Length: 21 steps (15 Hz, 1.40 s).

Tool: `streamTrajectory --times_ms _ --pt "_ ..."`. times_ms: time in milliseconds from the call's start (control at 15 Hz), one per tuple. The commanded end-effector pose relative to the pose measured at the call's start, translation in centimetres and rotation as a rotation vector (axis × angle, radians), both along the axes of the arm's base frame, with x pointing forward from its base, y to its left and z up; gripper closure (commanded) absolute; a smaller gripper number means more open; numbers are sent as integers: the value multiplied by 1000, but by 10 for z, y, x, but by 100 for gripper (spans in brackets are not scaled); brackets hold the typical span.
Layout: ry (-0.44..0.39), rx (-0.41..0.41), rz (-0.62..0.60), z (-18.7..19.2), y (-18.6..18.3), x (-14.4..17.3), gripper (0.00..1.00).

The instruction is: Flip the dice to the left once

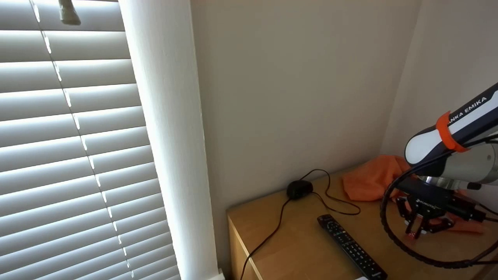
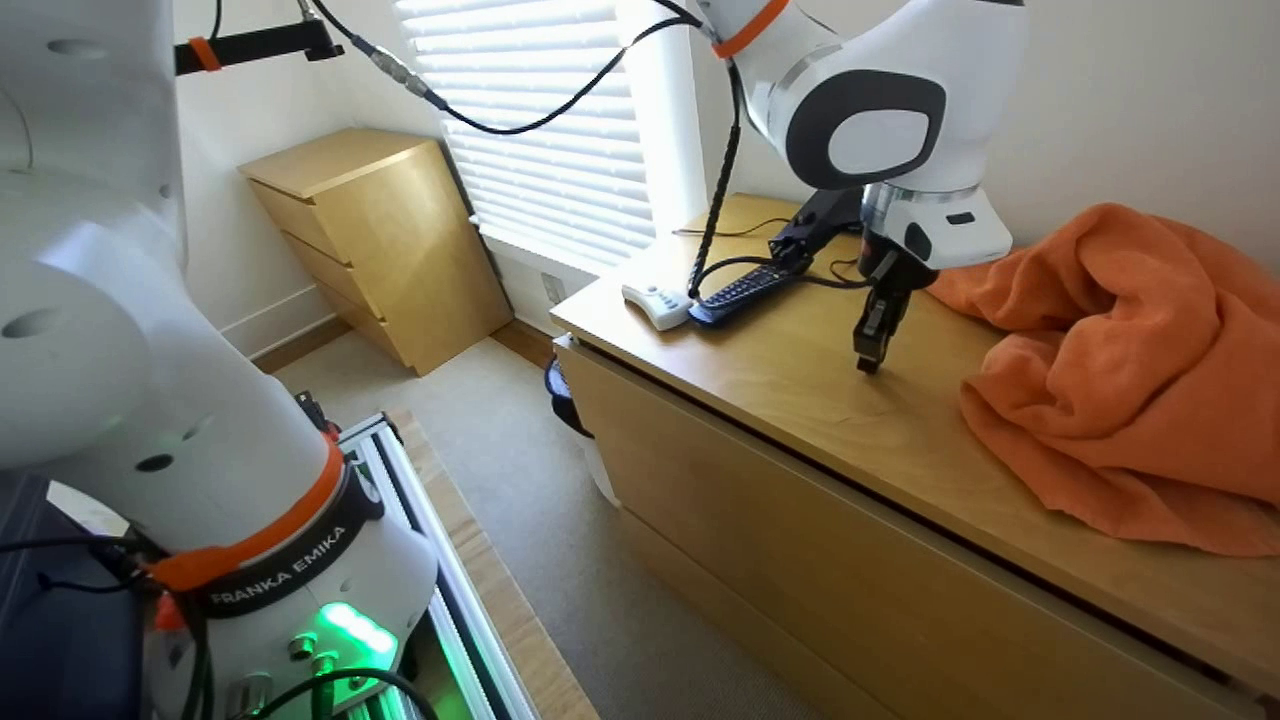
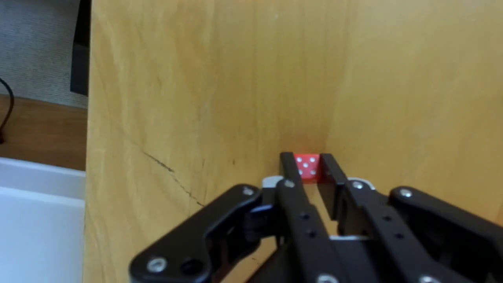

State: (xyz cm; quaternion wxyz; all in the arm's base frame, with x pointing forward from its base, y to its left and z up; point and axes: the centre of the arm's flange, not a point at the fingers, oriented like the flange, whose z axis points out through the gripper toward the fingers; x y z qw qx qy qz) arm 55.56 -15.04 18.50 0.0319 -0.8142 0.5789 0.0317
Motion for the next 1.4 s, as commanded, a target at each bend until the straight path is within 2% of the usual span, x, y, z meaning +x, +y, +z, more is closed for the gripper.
streamTrajectory --times_ms 0,467,933,1000,1067,1133,1333 --pt "-41 -104 26 6 19 -26 95" --pt "-177 -266 46 -4 34 -34 95" --pt "-194 -355 91 -10 39 -42 95" --pt "-190 -360 96 -9 41 -42 89" --pt "-189 -362 100 -10 41 -41 68" --pt "-187 -363 101 -9 43 -41 56" --pt "-183 -360 108 -10 46 -41 33"
